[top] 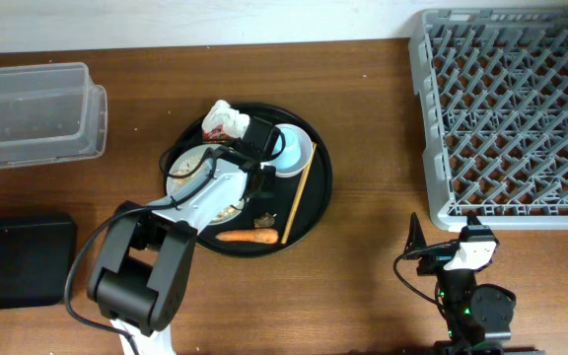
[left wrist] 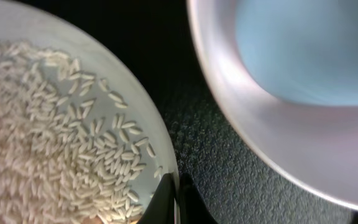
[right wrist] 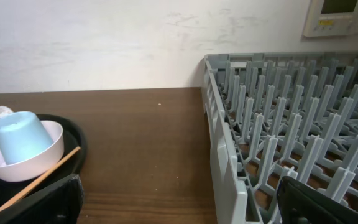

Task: Sort waste into correct bins and load items into the dishwasher rack
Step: 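Lift the plate and carry it left over the black bin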

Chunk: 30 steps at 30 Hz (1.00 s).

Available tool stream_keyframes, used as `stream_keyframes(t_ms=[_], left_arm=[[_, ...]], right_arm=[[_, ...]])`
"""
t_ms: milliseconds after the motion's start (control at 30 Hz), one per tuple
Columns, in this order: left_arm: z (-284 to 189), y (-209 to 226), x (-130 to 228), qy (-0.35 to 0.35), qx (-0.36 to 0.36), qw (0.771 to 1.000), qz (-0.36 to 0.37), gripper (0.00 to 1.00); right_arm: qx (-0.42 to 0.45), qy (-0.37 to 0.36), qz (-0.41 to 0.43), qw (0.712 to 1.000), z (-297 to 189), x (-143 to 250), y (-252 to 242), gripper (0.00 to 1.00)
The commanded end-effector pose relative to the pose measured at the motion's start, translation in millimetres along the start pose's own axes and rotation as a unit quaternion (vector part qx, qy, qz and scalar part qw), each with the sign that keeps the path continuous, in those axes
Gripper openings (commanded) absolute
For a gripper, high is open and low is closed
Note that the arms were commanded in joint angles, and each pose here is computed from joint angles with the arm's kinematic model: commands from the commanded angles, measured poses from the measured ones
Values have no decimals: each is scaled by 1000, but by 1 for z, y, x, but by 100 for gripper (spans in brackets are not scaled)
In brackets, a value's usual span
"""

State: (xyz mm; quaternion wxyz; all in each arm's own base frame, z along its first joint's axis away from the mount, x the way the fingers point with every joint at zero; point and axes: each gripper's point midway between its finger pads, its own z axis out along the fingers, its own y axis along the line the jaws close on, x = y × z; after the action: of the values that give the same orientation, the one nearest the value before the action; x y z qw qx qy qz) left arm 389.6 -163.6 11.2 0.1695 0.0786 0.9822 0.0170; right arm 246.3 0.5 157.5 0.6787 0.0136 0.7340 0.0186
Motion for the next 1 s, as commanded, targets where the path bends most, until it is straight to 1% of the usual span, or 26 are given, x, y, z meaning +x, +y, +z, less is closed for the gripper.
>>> stream_keyframes(t_ms=[0,233,300,400,600,667,733,800,967], left_arm=[[10,7,15,38,-14,999,5,1],[-21,18,2,28,-40,999,6,0],[-33,26,-3,17,-58,998,5,1],[-56,39,-12,-6,-105,994,13,1],[-87,49,-20,-33,-127,991,11,0],[-93,56,-21,-38,-145,989,9,0],[-101,73,-26,-53,-171,984,-17,1],[-106,90,-30,-59,-176,982,-39,1],[-110,167,-29,-52,-209,968,-129,1]], right_arm=[[8,1,-3,1000,0,2,-3,98],[8,1,-3,1000,0,2,-3,98],[8,1,-3,1000,0,2,-3,98],[8,1,-3,1000,0,2,-3,98],[8,1,-3,1000,0,2,-3,98],[8,1,-3,1000,0,2,-3,98],[8,1,-3,1000,0,2,-3,98],[8,1,-3,1000,0,2,-3,98],[8,1,-3,1000,0,2,-3,98]])
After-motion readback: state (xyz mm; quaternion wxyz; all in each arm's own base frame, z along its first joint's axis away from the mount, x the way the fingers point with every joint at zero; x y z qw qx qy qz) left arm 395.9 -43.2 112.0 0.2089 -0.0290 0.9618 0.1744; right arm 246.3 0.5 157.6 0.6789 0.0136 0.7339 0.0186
